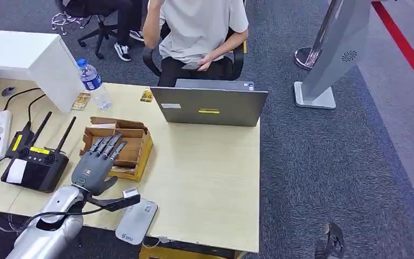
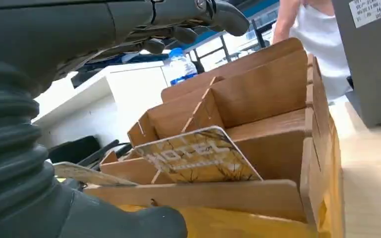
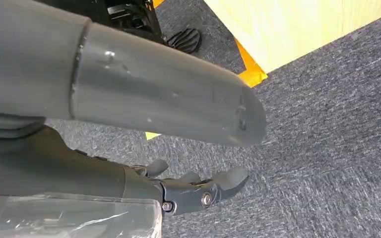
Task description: Pass the card to the sensor for recognition and then transmit it.
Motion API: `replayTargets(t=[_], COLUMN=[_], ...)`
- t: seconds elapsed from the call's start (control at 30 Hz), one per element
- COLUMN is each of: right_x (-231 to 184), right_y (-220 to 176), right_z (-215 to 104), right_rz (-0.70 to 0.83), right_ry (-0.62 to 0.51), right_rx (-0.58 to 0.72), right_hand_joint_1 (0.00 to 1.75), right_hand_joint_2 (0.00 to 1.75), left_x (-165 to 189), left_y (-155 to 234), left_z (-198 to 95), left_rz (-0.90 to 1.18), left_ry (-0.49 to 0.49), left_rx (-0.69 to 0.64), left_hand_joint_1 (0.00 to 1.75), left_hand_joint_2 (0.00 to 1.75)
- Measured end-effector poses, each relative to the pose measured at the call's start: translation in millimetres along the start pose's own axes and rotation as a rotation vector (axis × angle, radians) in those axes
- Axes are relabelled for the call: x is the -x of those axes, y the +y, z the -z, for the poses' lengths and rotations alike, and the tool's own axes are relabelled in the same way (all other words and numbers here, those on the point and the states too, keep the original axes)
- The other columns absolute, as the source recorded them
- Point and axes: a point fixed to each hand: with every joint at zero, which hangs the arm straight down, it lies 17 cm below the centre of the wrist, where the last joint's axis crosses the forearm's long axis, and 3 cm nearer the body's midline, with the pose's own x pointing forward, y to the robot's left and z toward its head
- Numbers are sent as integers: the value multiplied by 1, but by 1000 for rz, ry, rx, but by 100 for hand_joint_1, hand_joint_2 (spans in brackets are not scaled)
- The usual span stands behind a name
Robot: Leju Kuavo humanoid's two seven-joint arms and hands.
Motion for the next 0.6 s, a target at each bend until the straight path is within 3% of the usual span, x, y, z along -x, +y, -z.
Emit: replayTargets(t=[0.13, 0.17, 0.6], right_x=[0, 0, -1], right_y=[0, 0, 0], right_z=[0, 0, 0], right_rz=[0, 1, -1], right_ry=[0, 0, -3], right_rx=[1, 0, -4], right_hand_joint_1=[0, 0, 0], right_hand_joint_2=[0, 0, 0], left_x=[1, 1, 5], left_y=[0, 0, -5], left_z=[0, 0, -6], left_rz=[2, 2, -28], left_ry=[-2, -2, -30], left_rx=[2, 4, 36], left_hand_joint_1=[0, 175, 175], left_hand_joint_2=[175, 175, 175])
